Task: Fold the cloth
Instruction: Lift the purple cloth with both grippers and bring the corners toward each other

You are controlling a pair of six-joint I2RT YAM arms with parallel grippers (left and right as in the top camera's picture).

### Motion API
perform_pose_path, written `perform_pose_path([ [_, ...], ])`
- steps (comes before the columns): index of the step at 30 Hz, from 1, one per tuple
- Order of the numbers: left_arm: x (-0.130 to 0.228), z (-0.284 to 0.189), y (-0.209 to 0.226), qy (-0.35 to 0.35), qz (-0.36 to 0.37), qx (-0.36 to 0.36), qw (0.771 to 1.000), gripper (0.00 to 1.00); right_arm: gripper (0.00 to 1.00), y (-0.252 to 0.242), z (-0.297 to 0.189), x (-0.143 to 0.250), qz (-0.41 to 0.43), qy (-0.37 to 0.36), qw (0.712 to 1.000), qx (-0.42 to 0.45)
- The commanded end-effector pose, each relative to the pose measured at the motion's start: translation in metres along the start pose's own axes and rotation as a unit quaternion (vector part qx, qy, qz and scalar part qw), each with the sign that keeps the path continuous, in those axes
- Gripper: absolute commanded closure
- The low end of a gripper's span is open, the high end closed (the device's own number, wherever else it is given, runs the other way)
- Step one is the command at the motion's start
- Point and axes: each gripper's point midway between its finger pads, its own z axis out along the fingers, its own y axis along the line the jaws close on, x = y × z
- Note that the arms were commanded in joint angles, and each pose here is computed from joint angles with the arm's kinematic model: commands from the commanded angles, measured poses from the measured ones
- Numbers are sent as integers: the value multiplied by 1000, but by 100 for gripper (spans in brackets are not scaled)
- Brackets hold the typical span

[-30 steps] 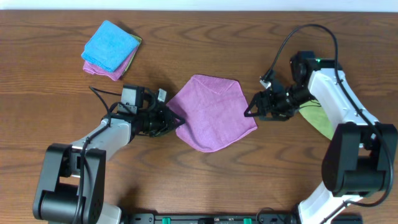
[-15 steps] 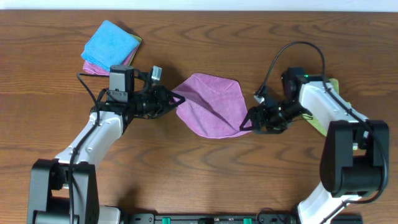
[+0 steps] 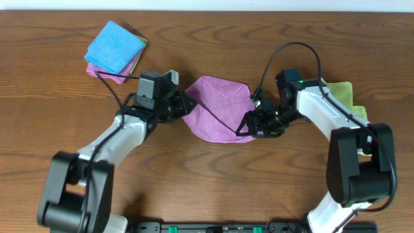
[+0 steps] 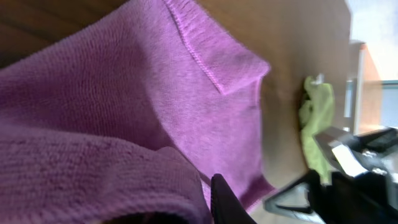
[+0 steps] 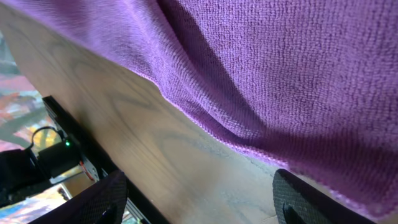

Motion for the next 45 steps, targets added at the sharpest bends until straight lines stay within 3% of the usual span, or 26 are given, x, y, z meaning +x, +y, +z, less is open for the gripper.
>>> perform_pose_path([
  [1,2,15,12,1,-16,-19,1000,85,25,11,-4,0,7,-8,1000,-13],
  [6,11,26,18,19,-19,-20,999,60,24,21,-5,-10,1,-26,999,-41],
  [8,14,27,11,30,-16,-1,999,41,24,25,-4,-25,-4,-51,998,-44],
  [10,16,27,1,40,-11,25,999,30,23,30,-2,-35,-13,-69,997,-46],
  [16,36,24,2,86,10,36,996,17,22,50,9,-49,-40,-87,994,-50],
  [29,65,13,48,139,52,-55,987,12,21,43,12,-44,-30,-78,996,-27],
  [38,41,-12,70,115,29,-60,991,11,21,22,15,-41,-38,-77,995,44],
  [45,41,-22,55,130,27,-27,991,10,21,20,18,-42,-45,-77,994,61],
])
